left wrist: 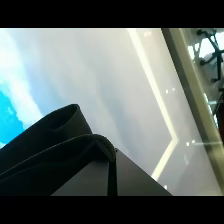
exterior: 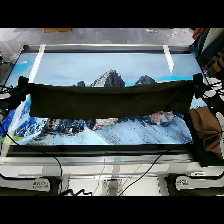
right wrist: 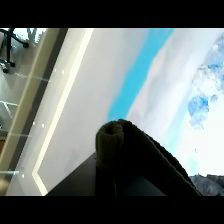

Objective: Fold the clothes and pants, and hang the long-sleeved shirts on hangers.

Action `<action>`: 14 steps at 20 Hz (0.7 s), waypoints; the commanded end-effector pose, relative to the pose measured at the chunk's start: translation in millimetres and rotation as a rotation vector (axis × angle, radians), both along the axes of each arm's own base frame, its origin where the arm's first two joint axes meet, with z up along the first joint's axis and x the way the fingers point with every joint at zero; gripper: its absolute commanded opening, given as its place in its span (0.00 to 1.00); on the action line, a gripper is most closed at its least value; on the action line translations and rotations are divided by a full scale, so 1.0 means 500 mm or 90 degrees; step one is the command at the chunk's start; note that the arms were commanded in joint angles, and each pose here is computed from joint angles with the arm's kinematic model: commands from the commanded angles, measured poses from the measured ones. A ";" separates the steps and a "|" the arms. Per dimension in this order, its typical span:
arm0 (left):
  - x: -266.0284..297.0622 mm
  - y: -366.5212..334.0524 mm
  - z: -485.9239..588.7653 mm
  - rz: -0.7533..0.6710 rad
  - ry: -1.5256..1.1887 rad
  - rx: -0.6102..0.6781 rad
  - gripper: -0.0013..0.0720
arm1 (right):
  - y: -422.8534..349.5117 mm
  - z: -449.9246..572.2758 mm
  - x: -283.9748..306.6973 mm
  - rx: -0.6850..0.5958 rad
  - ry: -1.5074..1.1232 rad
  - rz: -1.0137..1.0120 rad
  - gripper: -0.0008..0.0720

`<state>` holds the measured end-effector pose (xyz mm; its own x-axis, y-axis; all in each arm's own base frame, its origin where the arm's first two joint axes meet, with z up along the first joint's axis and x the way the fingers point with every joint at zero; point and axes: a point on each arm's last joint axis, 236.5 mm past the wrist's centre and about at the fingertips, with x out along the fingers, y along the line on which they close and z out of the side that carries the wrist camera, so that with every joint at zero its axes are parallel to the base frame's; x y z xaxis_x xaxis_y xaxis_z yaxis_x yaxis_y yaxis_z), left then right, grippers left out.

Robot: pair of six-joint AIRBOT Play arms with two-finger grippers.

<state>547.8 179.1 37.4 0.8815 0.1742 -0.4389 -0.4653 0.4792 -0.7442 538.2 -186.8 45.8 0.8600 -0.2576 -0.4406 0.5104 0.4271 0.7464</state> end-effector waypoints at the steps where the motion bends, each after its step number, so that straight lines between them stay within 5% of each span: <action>1: 0.003 0.017 0.009 0.023 -0.009 0.013 0.05 | -0.011 0.003 0.008 -0.006 -0.016 -0.016 0.06; 11: 0.016 0.020 0.015 0.068 -0.026 0.030 0.05 | 0.017 0.005 0.068 -0.009 -0.050 -0.015 0.08; 12: 0.015 0.026 0.019 0.078 -0.030 0.035 0.13 | 0.015 0.012 0.076 -0.010 -0.055 -0.014 0.36; 13: 0.017 0.028 0.026 0.078 -0.033 0.040 0.36 | 0.014 0.019 0.082 -0.015 -0.059 -0.012 0.70; 14: 0.020 0.030 0.037 0.075 -0.038 0.051 0.82 | 0.014 0.030 0.086 -0.035 -0.057 0.001 0.75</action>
